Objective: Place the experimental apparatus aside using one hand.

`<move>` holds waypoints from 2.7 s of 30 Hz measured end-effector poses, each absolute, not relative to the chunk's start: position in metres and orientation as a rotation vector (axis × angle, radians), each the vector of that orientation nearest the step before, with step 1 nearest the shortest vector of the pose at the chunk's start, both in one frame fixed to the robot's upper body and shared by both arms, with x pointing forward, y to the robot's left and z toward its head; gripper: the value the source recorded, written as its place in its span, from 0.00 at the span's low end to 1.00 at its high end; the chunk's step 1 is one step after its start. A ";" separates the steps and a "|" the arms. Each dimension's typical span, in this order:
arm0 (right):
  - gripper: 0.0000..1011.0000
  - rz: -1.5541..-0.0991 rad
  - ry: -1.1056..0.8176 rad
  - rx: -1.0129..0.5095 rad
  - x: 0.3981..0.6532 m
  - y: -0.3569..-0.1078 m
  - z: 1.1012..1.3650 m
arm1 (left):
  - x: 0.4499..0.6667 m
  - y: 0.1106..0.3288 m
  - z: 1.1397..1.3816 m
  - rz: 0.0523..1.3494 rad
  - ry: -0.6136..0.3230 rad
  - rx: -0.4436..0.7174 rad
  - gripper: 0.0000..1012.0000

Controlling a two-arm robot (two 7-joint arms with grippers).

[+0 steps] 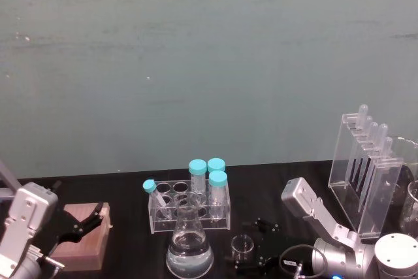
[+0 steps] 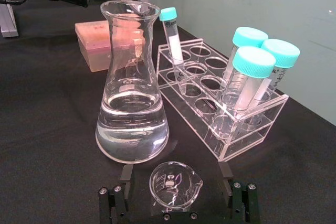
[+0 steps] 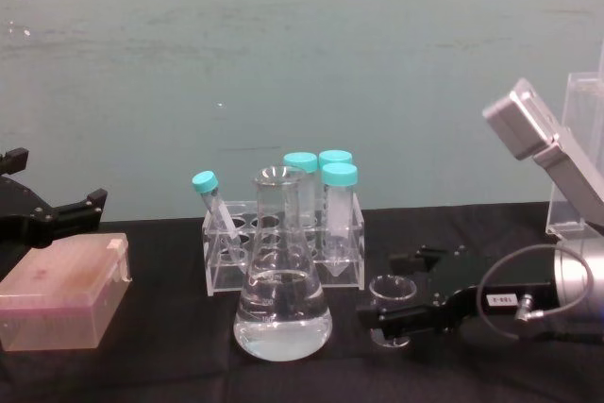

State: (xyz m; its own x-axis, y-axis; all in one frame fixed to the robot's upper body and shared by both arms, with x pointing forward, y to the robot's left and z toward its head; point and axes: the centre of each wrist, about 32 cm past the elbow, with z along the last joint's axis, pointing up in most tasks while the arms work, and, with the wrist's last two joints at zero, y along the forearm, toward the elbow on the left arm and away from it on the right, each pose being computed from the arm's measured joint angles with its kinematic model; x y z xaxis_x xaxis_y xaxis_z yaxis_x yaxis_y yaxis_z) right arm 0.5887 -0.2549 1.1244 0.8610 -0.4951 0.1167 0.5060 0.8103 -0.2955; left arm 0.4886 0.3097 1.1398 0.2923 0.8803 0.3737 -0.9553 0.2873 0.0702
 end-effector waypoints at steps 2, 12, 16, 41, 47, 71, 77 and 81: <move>0.99 -0.533 -0.032 -0.328 0.589 -0.254 1.124 | 0.489 0.310 1.140 1.248 -0.285 0.305 0.99; 0.99 -0.532 -0.023 -0.335 0.591 -0.253 1.122 | 0.489 0.310 1.140 1.248 -0.285 0.304 0.99; 0.99 -0.536 -0.015 -0.338 0.592 -0.252 1.122 | 0.489 0.310 1.140 1.248 -0.285 0.304 0.99; 0.99 -0.541 -0.002 -0.337 0.593 -0.252 1.122 | 0.489 0.310 1.140 1.248 -0.285 0.304 0.99; 0.99 -0.541 -0.002 -0.337 0.593 -0.252 1.122 | 0.489 0.310 1.140 1.248 -0.285 0.304 0.99; 0.53 -0.541 -0.003 -0.336 0.593 -0.252 1.122 | 0.489 0.310 1.140 1.248 -0.285 0.304 0.99; 0.53 -0.542 -0.003 -0.336 0.593 -0.252 1.122 | 0.489 0.310 1.140 1.248 -0.285 0.305 0.99; 0.53 -0.542 -0.003 -0.337 0.593 -0.252 1.122 | 0.489 0.310 1.140 1.248 -0.285 0.304 0.99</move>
State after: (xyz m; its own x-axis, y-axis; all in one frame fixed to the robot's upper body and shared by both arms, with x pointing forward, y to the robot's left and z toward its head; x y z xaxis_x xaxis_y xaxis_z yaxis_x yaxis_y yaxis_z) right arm 0.5932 -0.2523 1.1216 0.8581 -0.5053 0.0912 0.5064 0.8034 -0.3133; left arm 0.4886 0.3096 1.1398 0.2923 0.8803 0.3737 -0.9552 0.2874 0.0703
